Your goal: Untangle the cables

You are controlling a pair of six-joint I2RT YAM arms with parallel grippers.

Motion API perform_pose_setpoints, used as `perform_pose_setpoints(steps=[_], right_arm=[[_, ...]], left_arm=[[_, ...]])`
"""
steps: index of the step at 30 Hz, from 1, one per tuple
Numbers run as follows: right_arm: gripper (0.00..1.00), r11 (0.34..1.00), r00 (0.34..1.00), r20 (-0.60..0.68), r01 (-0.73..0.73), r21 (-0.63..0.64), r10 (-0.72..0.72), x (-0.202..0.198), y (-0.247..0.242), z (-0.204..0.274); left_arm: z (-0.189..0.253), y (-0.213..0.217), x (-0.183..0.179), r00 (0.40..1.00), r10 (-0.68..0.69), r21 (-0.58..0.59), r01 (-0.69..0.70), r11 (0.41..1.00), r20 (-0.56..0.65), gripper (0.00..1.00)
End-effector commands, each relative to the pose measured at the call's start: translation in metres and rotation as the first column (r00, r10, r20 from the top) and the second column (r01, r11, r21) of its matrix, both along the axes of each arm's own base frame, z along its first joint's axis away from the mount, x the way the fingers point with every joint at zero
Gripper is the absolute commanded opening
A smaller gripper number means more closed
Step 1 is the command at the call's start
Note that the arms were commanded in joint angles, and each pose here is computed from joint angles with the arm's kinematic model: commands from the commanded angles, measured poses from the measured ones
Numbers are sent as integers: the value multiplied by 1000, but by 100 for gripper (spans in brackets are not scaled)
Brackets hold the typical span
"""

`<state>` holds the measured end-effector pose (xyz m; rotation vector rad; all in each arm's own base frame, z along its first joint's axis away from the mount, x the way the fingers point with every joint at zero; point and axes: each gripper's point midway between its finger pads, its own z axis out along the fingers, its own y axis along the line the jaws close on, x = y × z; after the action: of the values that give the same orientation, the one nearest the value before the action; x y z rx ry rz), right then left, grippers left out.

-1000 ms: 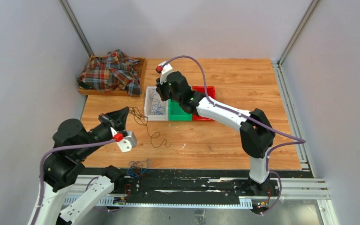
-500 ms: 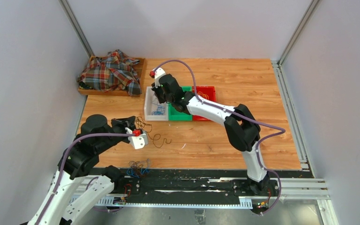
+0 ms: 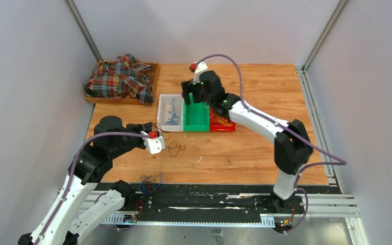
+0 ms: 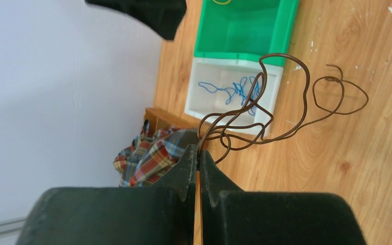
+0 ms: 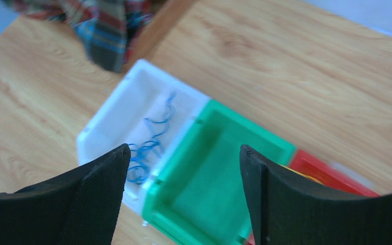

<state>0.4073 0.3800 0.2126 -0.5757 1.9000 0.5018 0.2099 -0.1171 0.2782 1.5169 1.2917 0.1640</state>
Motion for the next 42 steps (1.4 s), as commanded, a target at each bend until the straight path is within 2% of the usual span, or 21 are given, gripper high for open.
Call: perform_pose_setpoints(steps=[1, 6, 11, 14, 22, 24, 26, 29, 33, 35, 39, 41, 42], right_arm=[[79, 983, 986, 14, 166, -78, -165, 15, -69, -9], [80, 958, 968, -37, 239, -161, -248, 13, -130, -47], [67, 961, 954, -138, 251, -112, -265, 13, -154, -72], [56, 958, 944, -172, 265, -110, -281, 13, -163, -84], [7, 933, 916, -176, 349, -91, -360, 16, -174, -90], [1, 924, 908, -170, 372, -92, -383, 18, -178, -91], [3, 927, 912, -164, 367, -80, -375, 20, -175, -90], [29, 934, 920, -164, 348, -81, -356, 24, -171, -91], [38, 941, 928, -159, 328, -89, -338, 33, -164, -93], [38, 942, 929, -164, 319, -104, -333, 41, -160, -97], [31, 943, 926, -184, 310, -124, -329, 46, -156, -107], [21, 942, 926, -185, 311, -126, -330, 47, -157, -108], [13, 939, 922, -186, 320, -123, -339, 47, -159, -107]], left_arm=[[37, -22, 17, 998, -28, -98, 33, 995, 49, 0], [65, -44, 48, 996, -44, -132, 54, 990, 78, 0], [88, -66, 81, 996, -39, -159, 52, 986, 83, 0], [100, -77, 98, 995, -30, -161, 45, 986, 98, 0], [82, -100, 141, 990, -5, -28, 9, 1000, 142, 0], [76, -102, 148, 989, -3, 5, 2, 1000, 145, 1], [73, -106, 153, 988, -4, 34, -1, 999, 154, 0], [73, -110, 157, 988, -5, 42, -2, 999, 154, 0], [76, -109, 156, 987, -8, 47, 0, 999, 163, 0], [77, -108, 151, 985, -16, 59, 6, 998, 169, 0], [84, -102, 142, 984, -19, 59, 9, 998, 175, 0], [84, -98, 138, 984, -19, 77, 6, 997, 176, 0], [85, -95, 136, 984, -16, 83, 1, 997, 179, 0]])
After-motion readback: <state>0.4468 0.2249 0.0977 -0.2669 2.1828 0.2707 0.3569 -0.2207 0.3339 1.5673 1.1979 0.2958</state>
